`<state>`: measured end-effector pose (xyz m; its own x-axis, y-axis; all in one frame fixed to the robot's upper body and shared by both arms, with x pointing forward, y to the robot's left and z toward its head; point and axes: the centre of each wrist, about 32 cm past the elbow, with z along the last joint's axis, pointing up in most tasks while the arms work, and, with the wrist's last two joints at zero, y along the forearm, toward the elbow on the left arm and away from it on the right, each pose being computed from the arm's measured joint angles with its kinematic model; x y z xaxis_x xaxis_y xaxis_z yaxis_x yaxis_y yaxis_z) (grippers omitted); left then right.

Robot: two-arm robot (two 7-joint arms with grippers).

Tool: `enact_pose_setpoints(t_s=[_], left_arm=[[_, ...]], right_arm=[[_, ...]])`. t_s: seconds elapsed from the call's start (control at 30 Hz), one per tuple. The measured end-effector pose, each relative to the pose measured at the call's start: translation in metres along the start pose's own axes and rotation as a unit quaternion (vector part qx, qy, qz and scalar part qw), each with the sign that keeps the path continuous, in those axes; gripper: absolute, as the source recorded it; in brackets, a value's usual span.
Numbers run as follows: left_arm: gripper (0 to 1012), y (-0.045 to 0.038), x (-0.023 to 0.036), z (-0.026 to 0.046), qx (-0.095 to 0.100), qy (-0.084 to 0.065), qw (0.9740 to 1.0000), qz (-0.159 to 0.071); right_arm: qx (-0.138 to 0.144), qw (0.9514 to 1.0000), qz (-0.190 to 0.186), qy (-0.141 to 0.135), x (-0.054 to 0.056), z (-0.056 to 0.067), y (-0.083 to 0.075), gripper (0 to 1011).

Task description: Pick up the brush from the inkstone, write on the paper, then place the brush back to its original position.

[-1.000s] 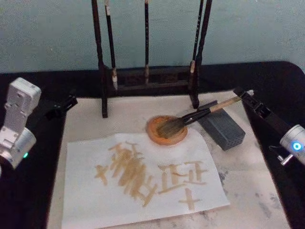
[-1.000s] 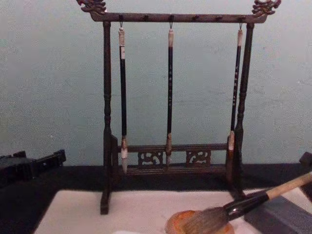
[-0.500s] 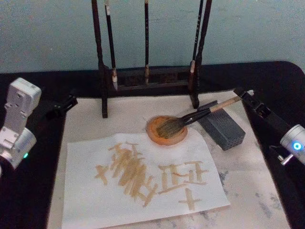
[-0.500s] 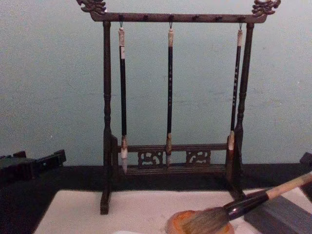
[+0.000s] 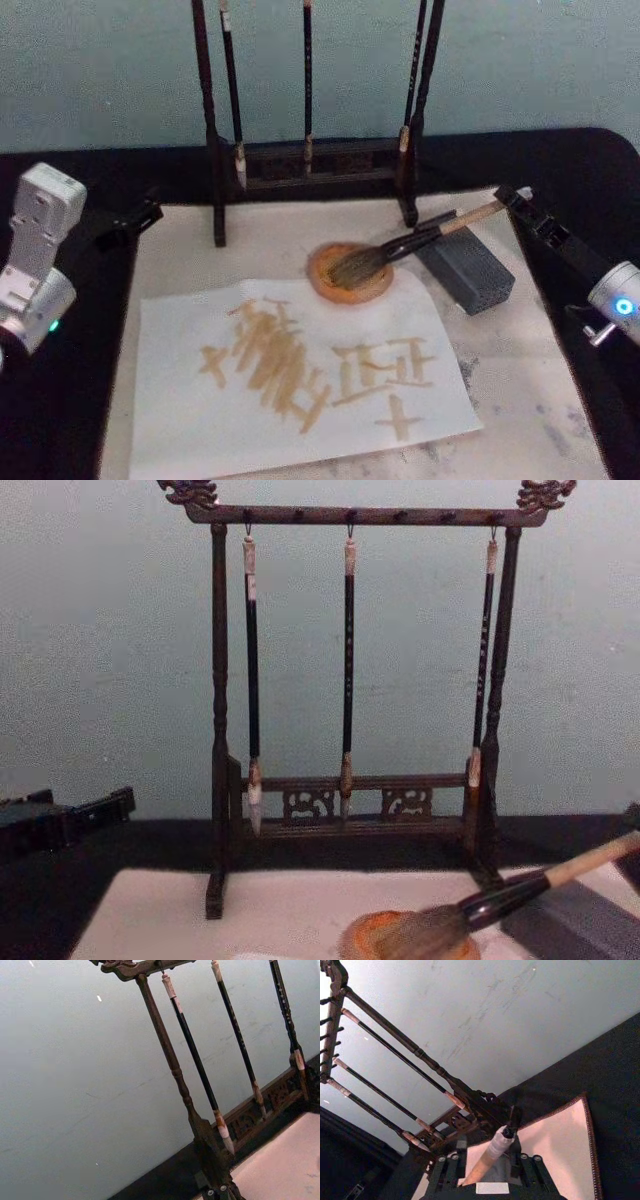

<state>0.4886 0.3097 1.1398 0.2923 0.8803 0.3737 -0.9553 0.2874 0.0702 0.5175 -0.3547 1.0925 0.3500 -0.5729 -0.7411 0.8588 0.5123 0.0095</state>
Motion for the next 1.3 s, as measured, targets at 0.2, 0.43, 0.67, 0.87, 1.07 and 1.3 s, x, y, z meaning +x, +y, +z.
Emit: enact_pose_setpoints(t_s=[0.2, 0.43, 0.67, 0.87, 1.07, 1.3], left_arm=[[1002, 0.0, 0.0, 0.0, 0.0, 0.0, 1.0, 0.0], [1002, 0.0, 0.0, 0.0, 0.0, 0.0, 1.0, 0.0], [1002, 0.0, 0.0, 0.0, 0.0, 0.0, 1.0, 0.0], [1002, 0.0, 0.0, 0.0, 0.0, 0.0, 1.0, 0.0], [1002, 0.0, 0.0, 0.0, 0.0, 0.0, 1.0, 0.0], [1002, 0.0, 0.0, 0.0, 0.0, 0.0, 1.0, 0.0]], right_arm=[[0.0, 1.0, 0.0, 0.0, 0.0, 0.0, -0.0001, 355], [0.0, 1.0, 0.0, 0.0, 0.0, -0.0001, -0.0002, 226], [0.0, 1.0, 0.0, 0.0, 0.0, -0.0001, -0.0002, 217], [0.0, 1.0, 0.002, 0.0, 0.0001, -0.0001, -0.0003, 210], [0.0, 0.9998, 0.021, -0.001, -0.0028, 0.0024, 0.001, 193], [0.003, 0.999, 0.045, -0.001, -0.0096, 0.0061, 0.0022, 173]])
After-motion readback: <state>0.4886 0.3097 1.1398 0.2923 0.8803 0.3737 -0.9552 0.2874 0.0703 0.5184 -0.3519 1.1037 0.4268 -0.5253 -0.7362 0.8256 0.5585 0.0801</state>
